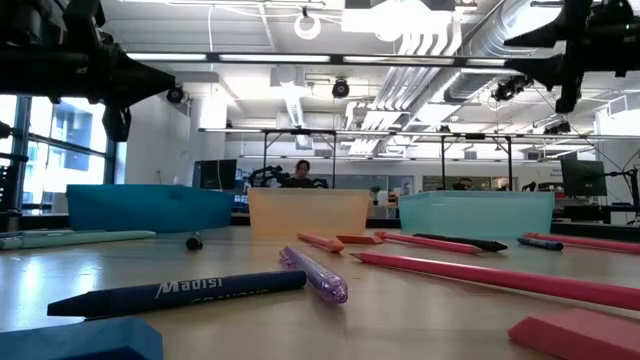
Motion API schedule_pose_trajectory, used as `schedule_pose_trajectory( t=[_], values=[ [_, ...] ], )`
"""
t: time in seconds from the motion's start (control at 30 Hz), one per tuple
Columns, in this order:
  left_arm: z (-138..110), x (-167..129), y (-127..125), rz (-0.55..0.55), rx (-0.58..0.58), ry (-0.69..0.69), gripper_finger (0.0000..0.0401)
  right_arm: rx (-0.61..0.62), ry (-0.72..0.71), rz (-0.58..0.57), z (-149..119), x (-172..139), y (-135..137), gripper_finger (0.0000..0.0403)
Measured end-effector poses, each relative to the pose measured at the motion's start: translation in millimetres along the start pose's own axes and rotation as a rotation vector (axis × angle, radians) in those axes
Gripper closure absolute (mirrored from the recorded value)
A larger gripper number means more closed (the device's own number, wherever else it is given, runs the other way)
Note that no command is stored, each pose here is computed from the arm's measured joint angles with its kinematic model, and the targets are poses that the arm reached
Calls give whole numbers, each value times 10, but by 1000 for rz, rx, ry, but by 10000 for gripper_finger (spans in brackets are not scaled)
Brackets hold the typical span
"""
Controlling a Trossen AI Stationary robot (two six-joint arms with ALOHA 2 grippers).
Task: Sort crayons/erasers/pens/pencils in bins
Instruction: Put the blue crayon into the green bin
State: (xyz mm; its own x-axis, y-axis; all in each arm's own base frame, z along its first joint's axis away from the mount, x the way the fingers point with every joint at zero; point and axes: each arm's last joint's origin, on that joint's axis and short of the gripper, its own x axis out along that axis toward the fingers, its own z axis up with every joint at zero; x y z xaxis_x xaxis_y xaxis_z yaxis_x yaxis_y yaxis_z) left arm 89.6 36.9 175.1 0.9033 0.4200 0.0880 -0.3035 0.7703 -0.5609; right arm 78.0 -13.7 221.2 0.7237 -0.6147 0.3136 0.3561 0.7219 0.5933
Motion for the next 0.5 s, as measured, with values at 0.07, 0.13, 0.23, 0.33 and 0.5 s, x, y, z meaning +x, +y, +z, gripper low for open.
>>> schedule_pose_trajectory(
  t=[0.07,0.13,0.23,0.33,0.5],
  values=[
    [0,0,1,1,-22,-1,386,31,-28,12,36,-1,14,259],
    [-1,0,0,-2,-33,2,386,55,-26,36,85,3,44,259],
    [-3,0,-3,-12,-33,9,386,74,14,107,224,21,142,259],
    [-3,0,-4,-13,-33,10,386,48,104,97,366,66,251,259],
    [-4,0,-3,-13,-32,12,386,28,343,-31,500,181,419,259]
  ],
)
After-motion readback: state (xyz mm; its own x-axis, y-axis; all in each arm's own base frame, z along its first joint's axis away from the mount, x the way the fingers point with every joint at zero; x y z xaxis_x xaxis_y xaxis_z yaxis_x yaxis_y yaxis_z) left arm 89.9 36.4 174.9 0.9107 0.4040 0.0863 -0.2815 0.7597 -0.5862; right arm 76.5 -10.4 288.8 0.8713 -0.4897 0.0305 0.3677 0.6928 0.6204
